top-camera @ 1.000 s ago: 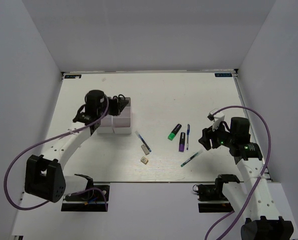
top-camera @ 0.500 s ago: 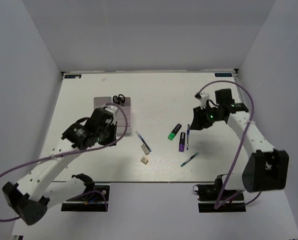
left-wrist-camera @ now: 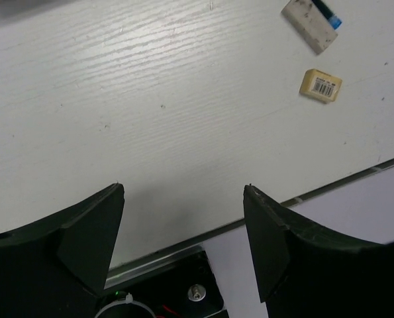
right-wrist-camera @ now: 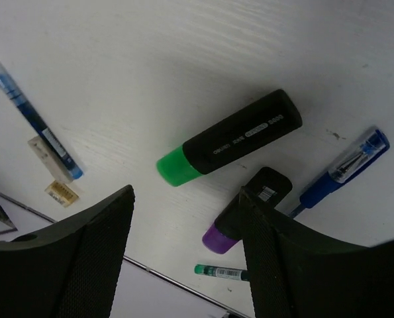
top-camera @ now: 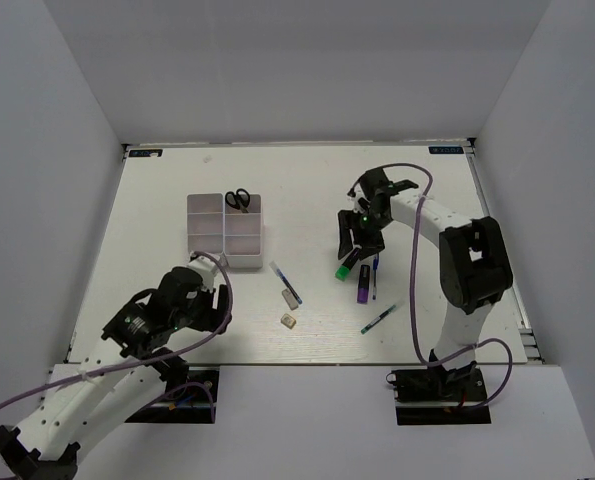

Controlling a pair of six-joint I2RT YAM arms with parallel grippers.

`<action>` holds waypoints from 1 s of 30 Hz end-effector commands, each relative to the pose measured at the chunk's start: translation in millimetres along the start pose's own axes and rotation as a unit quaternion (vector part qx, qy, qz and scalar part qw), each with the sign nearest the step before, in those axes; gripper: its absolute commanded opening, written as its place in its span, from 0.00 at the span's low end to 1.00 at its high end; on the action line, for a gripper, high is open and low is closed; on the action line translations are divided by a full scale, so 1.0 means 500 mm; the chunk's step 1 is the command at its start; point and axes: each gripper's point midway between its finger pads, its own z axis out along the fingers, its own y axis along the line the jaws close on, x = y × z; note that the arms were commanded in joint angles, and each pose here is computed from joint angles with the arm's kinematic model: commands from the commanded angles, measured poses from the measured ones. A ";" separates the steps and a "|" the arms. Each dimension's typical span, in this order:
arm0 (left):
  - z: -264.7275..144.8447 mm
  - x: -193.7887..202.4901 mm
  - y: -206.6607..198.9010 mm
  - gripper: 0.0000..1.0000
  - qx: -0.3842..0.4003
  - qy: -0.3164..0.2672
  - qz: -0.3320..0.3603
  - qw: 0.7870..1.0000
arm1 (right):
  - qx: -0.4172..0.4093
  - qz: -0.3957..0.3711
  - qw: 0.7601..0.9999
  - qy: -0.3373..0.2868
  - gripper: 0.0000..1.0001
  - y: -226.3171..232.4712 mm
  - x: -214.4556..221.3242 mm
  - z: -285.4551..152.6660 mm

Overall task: Sort the stationery into containers
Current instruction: Pick up the pen from the center of the board.

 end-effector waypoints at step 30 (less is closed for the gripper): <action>-0.045 -0.012 0.002 0.84 0.015 -0.071 -0.042 0.996 | 0.224 0.079 0.971 0.004 0.37 -0.109 -0.007 0.112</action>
